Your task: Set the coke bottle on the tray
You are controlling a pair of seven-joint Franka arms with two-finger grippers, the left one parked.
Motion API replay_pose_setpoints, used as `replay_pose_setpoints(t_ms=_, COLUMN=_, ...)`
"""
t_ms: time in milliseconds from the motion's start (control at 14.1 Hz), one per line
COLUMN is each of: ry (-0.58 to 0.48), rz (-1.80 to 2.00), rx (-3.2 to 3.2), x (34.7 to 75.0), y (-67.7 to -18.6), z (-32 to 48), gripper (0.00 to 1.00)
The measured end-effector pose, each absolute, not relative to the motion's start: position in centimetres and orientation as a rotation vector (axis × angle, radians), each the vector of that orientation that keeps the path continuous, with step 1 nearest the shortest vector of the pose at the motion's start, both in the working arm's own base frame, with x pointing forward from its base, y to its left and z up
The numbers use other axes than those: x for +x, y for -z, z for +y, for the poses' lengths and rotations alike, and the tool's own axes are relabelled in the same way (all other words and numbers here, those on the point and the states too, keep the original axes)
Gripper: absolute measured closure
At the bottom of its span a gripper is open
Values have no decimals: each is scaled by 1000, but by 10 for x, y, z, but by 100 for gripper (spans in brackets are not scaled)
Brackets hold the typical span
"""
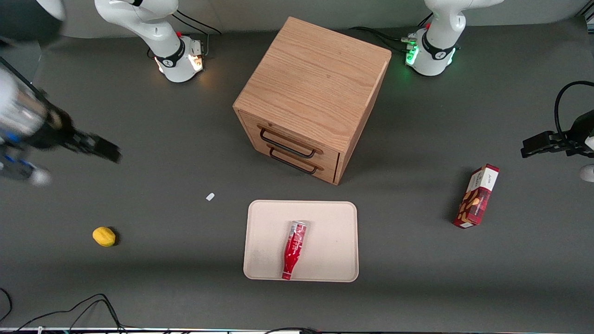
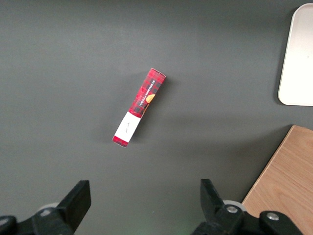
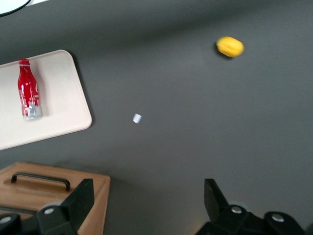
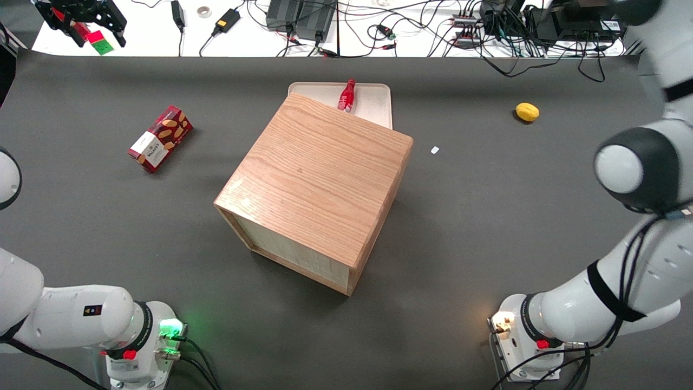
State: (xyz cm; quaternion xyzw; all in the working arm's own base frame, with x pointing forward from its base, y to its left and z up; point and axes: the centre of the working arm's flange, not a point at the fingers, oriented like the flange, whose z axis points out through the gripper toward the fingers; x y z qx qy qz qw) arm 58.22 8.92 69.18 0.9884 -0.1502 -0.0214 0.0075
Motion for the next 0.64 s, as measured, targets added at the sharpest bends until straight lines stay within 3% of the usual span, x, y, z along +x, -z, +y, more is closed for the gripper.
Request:
replay_pose_setpoints(t_ms=141, ry=66, rz=-531, rx=3120, x=538, y=-711, z=49, gripper=0)
replay_pose_setpoints(t_ms=354, ry=74, rz=-557, rx=3147, x=479, y=-693, z=26, gripper=0)
replay_pose_setpoints(t_ms=636, ry=115, rz=-516, rx=3151, x=454, y=-665, z=37, gripper=0)
